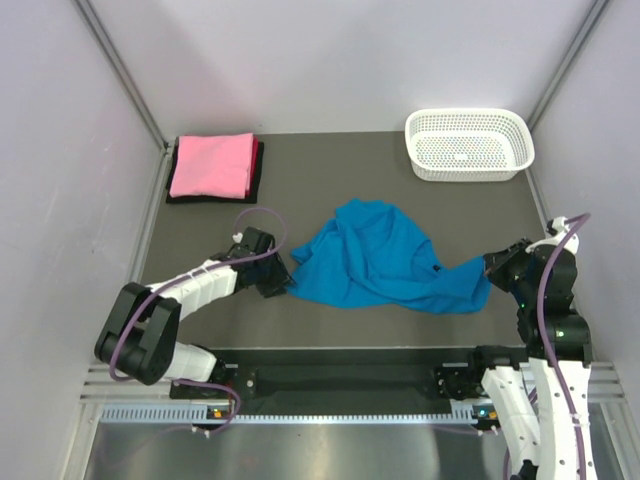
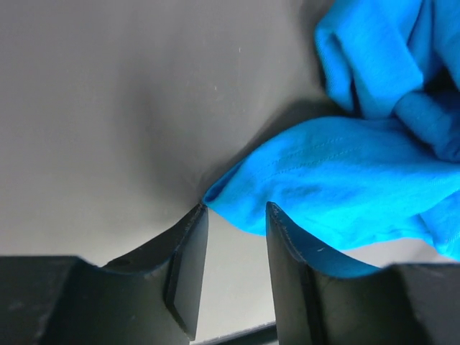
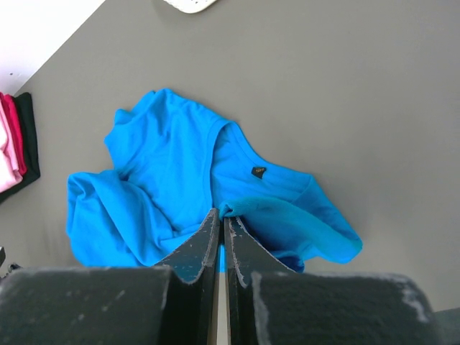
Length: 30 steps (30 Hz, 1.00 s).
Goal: Fold and stack the t-shirts
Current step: Flatten the tshirt out
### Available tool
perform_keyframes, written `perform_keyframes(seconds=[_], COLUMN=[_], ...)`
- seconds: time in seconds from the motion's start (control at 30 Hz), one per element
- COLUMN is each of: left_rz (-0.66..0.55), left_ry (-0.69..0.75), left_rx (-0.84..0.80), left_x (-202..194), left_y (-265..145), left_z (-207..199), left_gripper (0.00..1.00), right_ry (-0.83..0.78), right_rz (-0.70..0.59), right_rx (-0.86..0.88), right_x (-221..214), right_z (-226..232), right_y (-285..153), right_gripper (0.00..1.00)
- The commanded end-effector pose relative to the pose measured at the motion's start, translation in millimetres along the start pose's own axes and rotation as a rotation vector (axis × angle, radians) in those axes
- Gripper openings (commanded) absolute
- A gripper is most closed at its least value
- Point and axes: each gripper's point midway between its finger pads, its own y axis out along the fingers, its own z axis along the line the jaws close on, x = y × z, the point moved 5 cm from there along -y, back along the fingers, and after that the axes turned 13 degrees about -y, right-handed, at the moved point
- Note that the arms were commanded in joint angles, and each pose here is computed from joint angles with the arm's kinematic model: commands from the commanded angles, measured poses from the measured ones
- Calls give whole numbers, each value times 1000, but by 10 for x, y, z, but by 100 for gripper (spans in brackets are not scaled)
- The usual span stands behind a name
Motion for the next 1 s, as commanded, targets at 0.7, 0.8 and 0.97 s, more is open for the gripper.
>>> perform_keyframes(seconds=[0.7,0.8,0.97], left_rz=[-124,-148,-227], left_ry=[54,63,100], left_rx=[113,68,39], left_x=[206,283,531], left_y=[196,146,-138], left_z=[142,-31,-427], left_gripper=[11,0,0], right_ry=[11,15,34], right_rz=[-28,-10,33], right_rx=[4,-10,-30], right_x=[48,-23,-114], right_z=[16,-16,-43], right_y=[123,195,341], right_gripper=[0,0,0])
